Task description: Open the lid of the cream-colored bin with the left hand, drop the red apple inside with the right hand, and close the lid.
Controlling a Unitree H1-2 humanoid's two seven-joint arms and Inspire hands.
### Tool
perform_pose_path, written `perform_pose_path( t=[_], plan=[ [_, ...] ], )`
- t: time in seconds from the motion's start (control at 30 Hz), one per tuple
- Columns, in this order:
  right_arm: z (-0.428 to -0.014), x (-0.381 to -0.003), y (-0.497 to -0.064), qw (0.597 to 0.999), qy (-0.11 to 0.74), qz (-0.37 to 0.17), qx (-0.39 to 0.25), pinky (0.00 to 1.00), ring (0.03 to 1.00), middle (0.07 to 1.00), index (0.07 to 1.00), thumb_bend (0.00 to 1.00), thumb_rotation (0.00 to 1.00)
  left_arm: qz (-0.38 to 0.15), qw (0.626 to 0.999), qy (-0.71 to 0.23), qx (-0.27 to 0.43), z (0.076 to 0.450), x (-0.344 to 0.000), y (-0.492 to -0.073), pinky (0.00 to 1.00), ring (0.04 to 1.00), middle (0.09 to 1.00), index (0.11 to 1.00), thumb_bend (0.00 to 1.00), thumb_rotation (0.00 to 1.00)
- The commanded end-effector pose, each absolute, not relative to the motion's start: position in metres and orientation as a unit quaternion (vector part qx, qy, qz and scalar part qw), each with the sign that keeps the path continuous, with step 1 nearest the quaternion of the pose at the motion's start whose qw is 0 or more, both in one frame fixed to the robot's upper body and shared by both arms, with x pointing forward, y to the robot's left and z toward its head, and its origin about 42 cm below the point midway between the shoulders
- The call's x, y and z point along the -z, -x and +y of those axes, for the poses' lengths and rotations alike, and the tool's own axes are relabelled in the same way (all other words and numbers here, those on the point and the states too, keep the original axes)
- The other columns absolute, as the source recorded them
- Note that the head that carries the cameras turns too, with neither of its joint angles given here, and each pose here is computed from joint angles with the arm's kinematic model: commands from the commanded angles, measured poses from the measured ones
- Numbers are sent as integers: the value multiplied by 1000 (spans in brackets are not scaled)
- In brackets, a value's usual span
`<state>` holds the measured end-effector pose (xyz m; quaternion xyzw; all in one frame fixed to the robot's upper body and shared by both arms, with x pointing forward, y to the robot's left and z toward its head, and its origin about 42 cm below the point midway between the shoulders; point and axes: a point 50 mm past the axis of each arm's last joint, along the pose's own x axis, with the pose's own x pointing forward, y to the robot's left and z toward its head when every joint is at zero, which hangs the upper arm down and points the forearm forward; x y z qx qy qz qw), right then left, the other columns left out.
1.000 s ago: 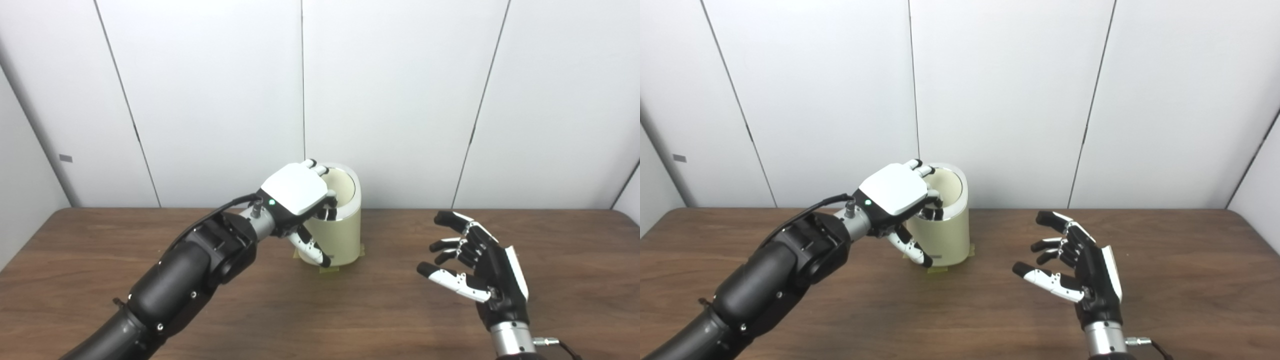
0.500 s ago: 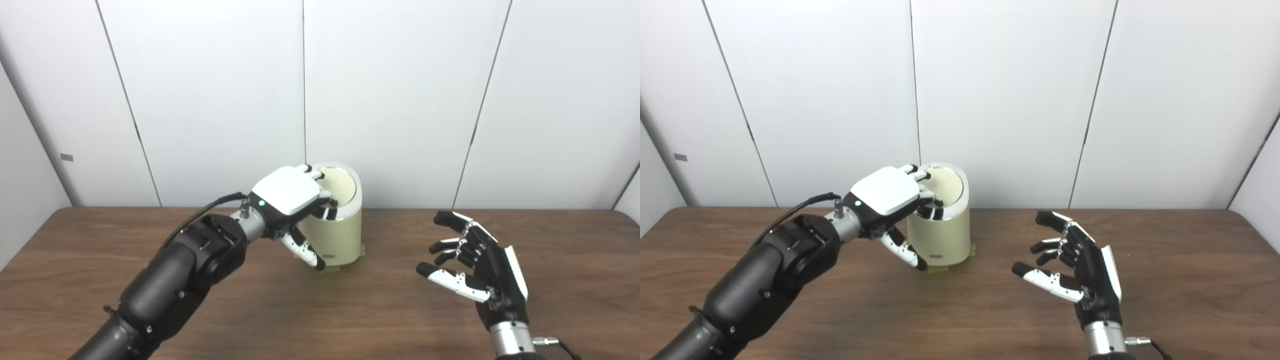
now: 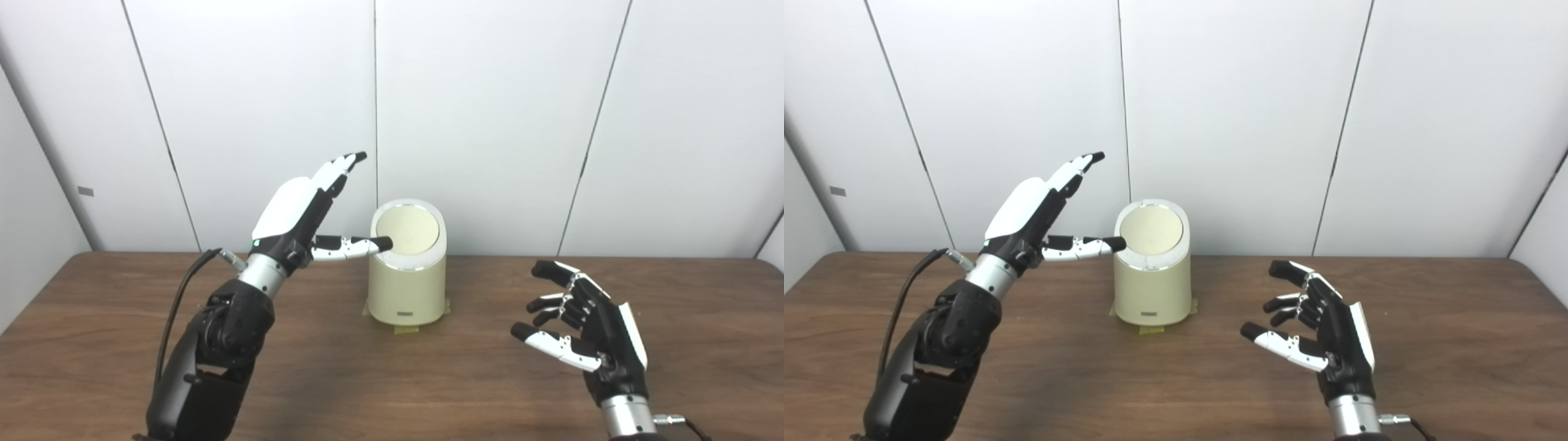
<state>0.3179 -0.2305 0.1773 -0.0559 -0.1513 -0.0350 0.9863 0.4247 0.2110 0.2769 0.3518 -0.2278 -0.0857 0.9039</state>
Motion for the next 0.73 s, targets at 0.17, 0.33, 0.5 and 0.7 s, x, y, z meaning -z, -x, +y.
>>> perform_pose_path(
  t=[0.17,0.33,0.5,0.7],
  plan=[
    [-232,-197,-320,980,56,-190,38,397,522,740,701,757,204,-216,957,-172,91,230,-262,-395,780,904,937,956,781,444],
    [-235,-197,-320,980,55,-188,37,416,544,737,698,774,233,-185,976,-84,82,237,-225,-368,728,881,925,936,790,471],
    [-237,-196,-319,980,59,-188,33,420,556,737,699,759,235,-161,983,-26,80,242,-194,-347,732,876,914,943,768,479],
    [-238,-196,-317,980,66,-185,32,421,558,737,701,784,274,-150,985,-5,80,244,-176,-336,706,825,866,917,753,438]
  ],
)
